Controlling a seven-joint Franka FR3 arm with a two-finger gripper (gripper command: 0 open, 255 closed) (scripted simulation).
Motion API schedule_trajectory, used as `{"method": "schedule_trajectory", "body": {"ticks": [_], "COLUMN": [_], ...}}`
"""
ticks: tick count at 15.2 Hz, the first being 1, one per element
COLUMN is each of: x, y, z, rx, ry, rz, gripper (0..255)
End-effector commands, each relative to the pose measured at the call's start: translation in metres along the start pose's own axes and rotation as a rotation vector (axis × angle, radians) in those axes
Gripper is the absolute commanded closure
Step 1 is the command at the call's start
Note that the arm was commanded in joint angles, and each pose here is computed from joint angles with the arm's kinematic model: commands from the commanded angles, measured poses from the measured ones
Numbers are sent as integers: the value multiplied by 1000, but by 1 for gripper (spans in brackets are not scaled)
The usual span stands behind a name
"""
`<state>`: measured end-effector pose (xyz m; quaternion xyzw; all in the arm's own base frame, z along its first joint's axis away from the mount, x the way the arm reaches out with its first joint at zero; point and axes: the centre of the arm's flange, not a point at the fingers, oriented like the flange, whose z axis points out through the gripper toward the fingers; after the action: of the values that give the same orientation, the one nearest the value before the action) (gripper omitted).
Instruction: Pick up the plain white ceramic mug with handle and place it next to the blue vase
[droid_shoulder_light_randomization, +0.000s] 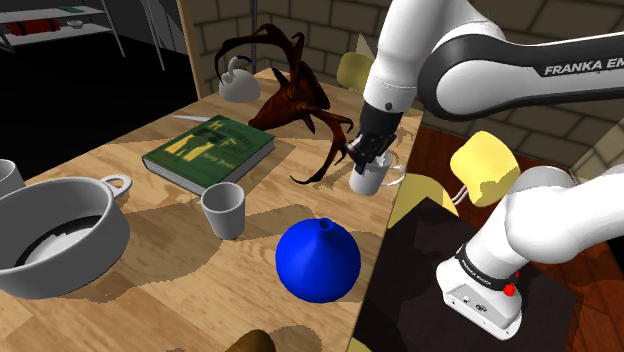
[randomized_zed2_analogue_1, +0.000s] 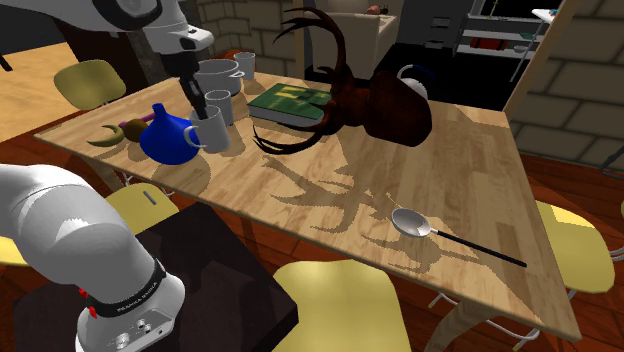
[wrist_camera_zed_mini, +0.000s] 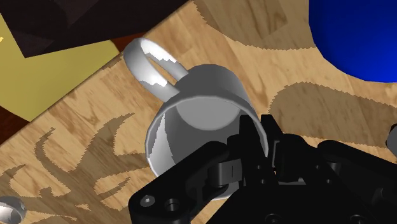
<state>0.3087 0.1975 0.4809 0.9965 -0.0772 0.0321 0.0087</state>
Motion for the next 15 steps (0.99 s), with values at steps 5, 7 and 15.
{"method": "schedule_trajectory", "body": {"ticks": [5, 7, 15], "x": [-2, -3, -6], "y": [0, 0, 0], "z": [31, 42, 84], "rx": [0, 0, 0], "ry": [1, 1, 1], "rz": [0, 0, 0], "gripper": [255, 255, 255]}}
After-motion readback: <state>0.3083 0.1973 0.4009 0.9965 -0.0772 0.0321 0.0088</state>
